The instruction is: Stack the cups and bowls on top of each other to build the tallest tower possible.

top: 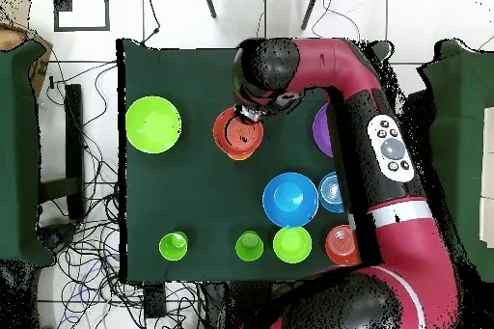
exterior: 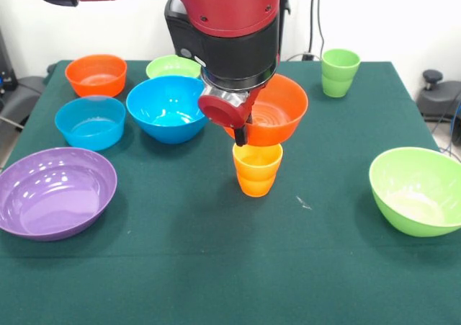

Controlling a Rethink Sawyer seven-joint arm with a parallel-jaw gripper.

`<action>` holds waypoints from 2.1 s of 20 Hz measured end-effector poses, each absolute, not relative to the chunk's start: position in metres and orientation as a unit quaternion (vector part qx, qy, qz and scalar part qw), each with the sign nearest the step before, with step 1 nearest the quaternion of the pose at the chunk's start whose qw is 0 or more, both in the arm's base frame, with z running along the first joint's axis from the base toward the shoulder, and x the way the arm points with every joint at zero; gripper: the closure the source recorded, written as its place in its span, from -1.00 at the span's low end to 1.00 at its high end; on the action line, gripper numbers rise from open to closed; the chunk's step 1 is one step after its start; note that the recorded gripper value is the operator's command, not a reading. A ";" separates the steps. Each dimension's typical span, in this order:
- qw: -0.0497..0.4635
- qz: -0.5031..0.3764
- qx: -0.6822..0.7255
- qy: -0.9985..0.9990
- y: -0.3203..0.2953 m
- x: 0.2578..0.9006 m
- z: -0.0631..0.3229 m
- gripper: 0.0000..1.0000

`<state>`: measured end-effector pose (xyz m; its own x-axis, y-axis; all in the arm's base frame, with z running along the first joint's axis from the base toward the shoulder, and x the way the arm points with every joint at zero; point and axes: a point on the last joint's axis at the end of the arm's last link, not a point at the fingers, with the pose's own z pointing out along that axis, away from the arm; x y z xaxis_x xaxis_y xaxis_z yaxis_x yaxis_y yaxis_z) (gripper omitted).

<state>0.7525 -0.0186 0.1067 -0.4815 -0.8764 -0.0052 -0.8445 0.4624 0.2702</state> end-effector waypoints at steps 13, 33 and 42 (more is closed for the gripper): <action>0.046 -0.095 0.511 -0.853 -0.018 0.757 0.127 1.00; 0.030 -0.082 0.516 -0.852 -0.014 0.759 0.133 1.00; 0.031 -0.083 0.517 -0.852 -0.013 0.757 0.132 1.00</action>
